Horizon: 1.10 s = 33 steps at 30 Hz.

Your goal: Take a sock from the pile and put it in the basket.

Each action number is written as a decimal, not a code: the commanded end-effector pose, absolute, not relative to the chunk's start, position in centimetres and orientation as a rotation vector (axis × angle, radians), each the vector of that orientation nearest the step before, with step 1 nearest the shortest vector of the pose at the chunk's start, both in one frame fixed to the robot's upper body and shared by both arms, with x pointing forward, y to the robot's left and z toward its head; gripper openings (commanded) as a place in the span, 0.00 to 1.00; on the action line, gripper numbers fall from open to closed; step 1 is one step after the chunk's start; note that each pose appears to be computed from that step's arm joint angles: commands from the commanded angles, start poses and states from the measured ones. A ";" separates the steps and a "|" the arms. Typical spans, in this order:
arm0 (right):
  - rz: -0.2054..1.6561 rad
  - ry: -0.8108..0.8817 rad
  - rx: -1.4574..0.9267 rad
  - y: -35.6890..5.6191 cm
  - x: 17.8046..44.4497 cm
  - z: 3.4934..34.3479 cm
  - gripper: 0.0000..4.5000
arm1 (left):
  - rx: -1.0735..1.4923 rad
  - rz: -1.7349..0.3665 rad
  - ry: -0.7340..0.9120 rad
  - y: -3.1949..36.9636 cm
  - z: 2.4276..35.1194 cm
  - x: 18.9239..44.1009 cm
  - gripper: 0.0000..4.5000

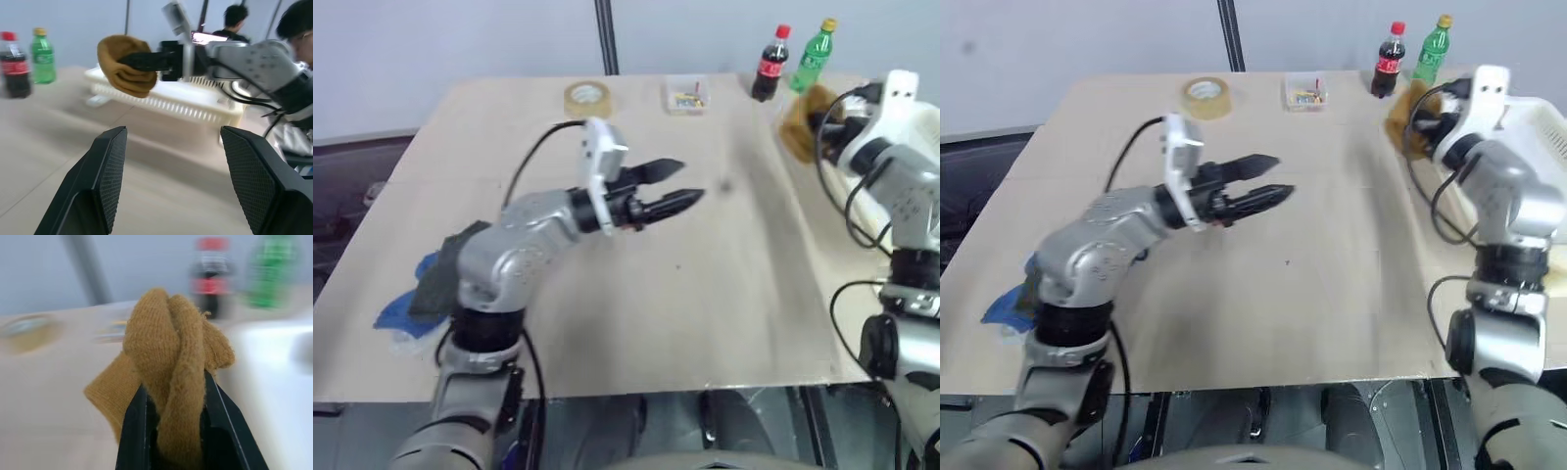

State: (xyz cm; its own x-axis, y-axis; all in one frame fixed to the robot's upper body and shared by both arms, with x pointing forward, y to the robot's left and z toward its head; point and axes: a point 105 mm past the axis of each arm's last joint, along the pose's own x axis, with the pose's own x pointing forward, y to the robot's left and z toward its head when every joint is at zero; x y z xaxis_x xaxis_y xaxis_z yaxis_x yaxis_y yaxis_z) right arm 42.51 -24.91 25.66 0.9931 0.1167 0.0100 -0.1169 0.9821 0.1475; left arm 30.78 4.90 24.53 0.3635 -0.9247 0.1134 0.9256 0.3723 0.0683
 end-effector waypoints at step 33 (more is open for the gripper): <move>0.577 -0.054 -0.467 -19.4 31.0 23.2 0.99 | 0.138 -1.034 -0.113 10.9 23.0 31.0 0.72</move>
State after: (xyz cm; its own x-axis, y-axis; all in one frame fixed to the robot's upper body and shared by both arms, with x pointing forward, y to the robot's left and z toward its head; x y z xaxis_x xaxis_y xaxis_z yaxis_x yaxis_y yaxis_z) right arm 32.33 -20.46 21.61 0.8553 0.5071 -0.1058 -0.5066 0.7763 -0.3751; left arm 32.20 10.93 21.47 0.5412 -0.8409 -0.0059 0.8354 0.5369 0.1173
